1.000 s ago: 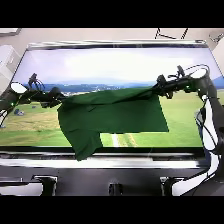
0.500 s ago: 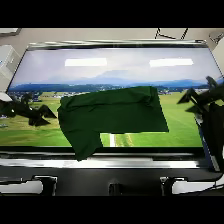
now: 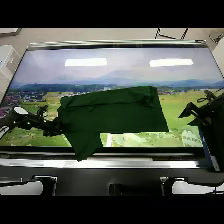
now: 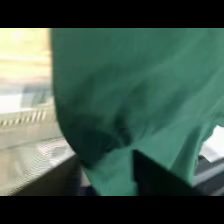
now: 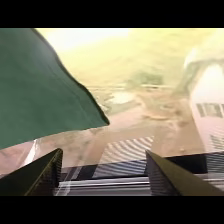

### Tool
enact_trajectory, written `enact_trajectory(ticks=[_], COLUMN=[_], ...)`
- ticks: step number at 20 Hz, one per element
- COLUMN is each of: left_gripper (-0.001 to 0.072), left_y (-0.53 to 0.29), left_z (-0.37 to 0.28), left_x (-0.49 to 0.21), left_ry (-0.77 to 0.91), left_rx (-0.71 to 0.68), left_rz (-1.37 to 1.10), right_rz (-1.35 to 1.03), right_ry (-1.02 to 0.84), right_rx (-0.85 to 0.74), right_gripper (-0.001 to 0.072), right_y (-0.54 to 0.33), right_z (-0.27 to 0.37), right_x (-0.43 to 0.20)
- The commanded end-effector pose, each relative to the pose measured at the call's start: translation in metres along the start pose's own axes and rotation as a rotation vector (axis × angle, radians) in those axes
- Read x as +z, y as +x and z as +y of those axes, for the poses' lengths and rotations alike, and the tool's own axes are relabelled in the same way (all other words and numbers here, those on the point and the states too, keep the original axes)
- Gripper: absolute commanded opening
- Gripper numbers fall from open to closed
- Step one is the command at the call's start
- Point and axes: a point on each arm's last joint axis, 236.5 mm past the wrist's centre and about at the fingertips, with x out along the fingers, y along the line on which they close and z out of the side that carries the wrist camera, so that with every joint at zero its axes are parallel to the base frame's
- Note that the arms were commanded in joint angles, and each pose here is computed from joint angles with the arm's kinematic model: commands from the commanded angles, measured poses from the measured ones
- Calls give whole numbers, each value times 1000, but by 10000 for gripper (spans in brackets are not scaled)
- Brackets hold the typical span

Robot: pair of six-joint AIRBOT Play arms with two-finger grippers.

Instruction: Fold the clothes and pants, and hang the long-sleeved shirts on hangers.

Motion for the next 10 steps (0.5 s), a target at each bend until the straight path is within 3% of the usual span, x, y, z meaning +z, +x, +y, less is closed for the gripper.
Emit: enact_trajectory(ticks=[1, 2, 6, 10], left_gripper=[89, 24, 23, 23], left_y=[15, 16, 12, 8], left_z=[-8, -10, -13, -16], left_x=[2, 1, 1, 1], left_ry=[17, 31, 50, 56], left_rx=[16, 18, 17, 15], left_rz=[-23, -19, -33, -41], right_rz=[2, 17, 75, 123], right_ry=[10, 19, 43, -9], right_rx=[-51, -57, 39, 101], right_gripper=[641, 653, 666, 625], right_y=[12, 22, 66, 98], right_z=[-17, -21, -12, 15], right_x=[-2, -6, -15, -19])
